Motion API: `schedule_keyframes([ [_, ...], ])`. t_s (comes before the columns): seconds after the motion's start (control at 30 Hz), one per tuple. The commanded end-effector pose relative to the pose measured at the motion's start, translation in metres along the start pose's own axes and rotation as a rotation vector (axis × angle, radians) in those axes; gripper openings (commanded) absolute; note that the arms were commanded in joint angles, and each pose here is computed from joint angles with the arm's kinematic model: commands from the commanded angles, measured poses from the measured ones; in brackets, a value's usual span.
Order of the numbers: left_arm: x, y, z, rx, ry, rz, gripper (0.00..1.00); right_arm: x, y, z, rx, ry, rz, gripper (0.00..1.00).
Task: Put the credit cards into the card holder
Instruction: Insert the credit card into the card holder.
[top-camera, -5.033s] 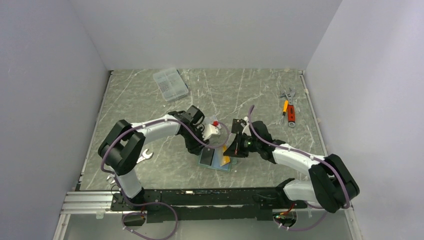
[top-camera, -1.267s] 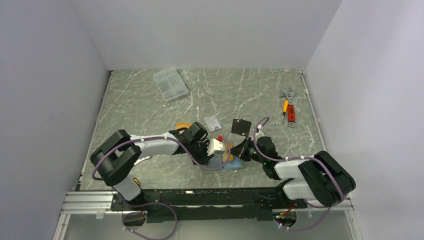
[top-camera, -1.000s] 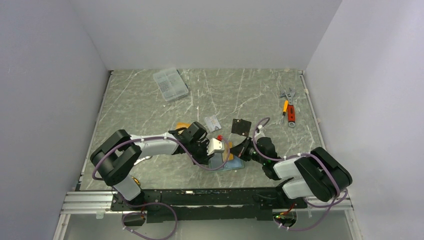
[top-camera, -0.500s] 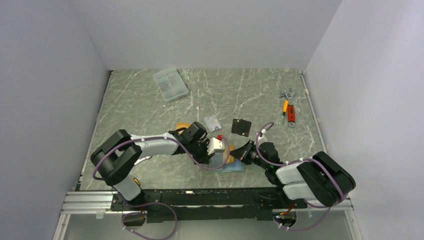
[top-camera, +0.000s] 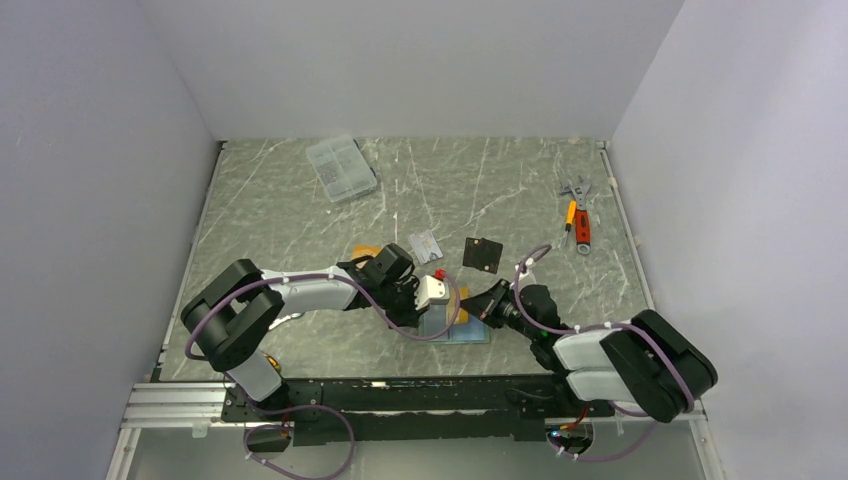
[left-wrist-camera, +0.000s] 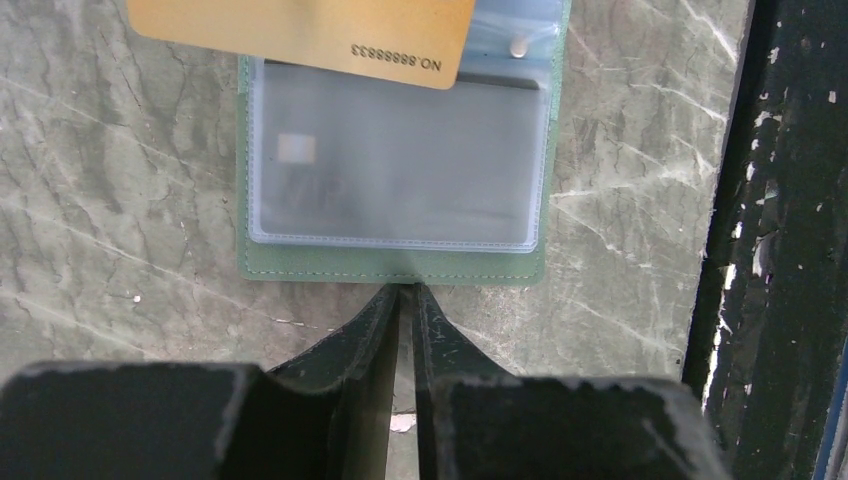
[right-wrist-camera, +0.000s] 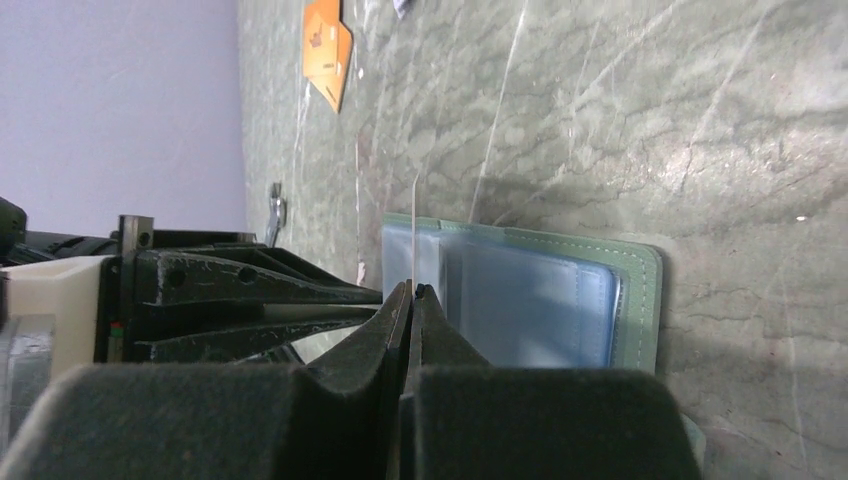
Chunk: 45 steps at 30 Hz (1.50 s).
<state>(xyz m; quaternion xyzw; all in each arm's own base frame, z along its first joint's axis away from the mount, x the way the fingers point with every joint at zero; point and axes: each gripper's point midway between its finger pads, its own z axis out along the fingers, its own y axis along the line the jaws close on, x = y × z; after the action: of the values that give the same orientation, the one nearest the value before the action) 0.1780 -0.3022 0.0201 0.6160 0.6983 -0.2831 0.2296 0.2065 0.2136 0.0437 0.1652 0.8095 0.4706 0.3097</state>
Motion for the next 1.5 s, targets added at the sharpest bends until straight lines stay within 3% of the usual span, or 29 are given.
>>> schedule_keyframes([
  [0.0, -0.004, -0.002, -0.001, -0.002, -0.007, 0.014, 0.16, -0.004, -0.013, -0.01, 0.038, -0.062, -0.024, 0.0],
  [0.97, -0.006, -0.007, 0.002, 0.022, -0.002, 0.03, 0.14, 0.028, -0.024, 0.001, 0.076, 0.031, -0.01, 0.0],
  [1.47, -0.006, -0.006, 0.001, 0.014, 0.001, 0.031, 0.11, 0.037, -0.046, -0.027, 0.186, 0.039, -0.037, 0.0],
])
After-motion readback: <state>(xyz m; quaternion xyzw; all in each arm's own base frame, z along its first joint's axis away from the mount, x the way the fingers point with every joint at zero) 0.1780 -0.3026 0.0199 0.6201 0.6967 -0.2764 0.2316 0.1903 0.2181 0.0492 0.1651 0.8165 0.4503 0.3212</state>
